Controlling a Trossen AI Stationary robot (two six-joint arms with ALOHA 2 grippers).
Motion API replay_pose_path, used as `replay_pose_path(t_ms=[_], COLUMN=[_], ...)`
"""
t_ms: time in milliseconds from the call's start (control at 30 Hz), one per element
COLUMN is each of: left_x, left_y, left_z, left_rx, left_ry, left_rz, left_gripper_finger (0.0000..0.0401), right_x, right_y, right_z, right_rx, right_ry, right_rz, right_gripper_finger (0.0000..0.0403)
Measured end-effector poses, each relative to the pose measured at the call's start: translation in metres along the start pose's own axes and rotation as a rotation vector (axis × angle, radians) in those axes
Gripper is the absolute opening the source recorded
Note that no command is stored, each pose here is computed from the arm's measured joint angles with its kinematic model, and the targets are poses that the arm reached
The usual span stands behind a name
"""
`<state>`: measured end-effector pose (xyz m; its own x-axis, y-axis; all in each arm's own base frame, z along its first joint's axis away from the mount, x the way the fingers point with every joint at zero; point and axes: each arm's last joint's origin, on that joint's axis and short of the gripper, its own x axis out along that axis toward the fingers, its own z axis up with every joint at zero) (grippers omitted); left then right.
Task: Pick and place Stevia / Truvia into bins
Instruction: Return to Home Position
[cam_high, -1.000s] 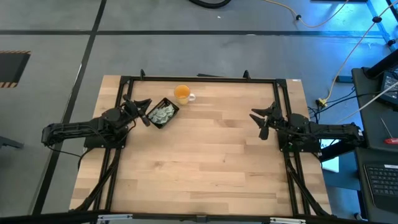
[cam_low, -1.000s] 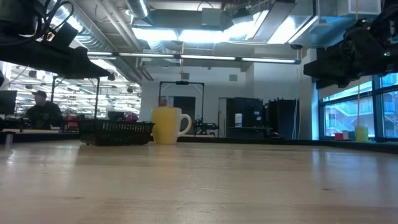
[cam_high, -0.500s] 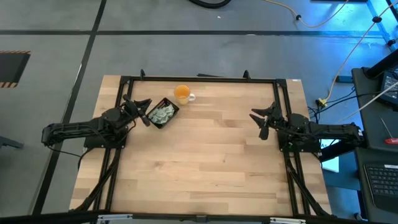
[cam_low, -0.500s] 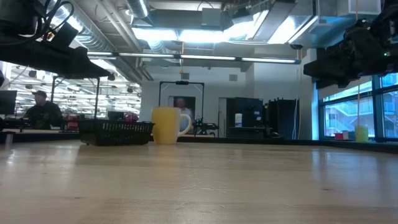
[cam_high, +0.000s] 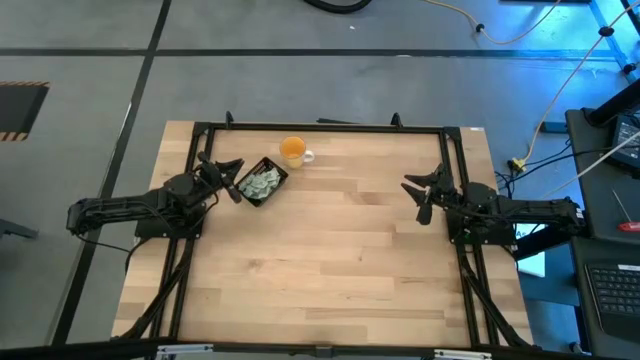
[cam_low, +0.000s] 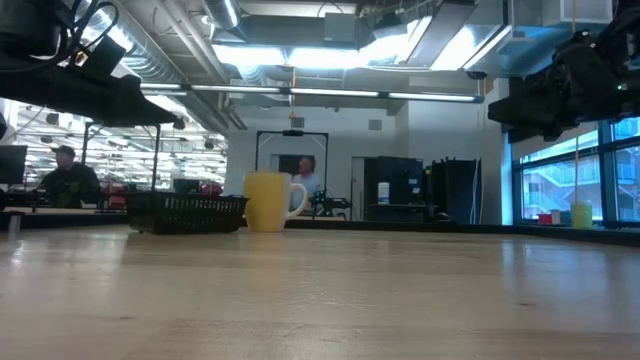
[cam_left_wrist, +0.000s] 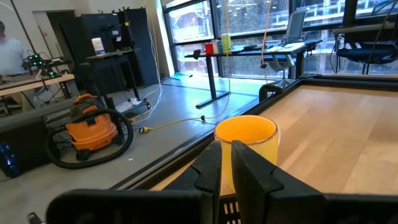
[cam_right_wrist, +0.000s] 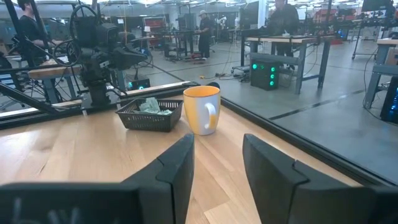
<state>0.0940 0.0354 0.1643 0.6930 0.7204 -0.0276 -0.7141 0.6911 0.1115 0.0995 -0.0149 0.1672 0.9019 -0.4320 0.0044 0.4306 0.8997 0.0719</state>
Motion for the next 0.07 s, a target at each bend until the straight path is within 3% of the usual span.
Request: replay_pose_path(t_ms=[67], left_x=[0.0], left_y=[0.0], left_z=[0.0], left_rx=[0.0], left_ry=[0.0], left_rz=[0.0], left_gripper_finger=[0.0031], right_x=[0.0], right_y=[0.0], right_z=[0.0], right_rx=[0.0], right_ry=[0.0], right_rz=[0.0], right_gripper_finger=[0.014])
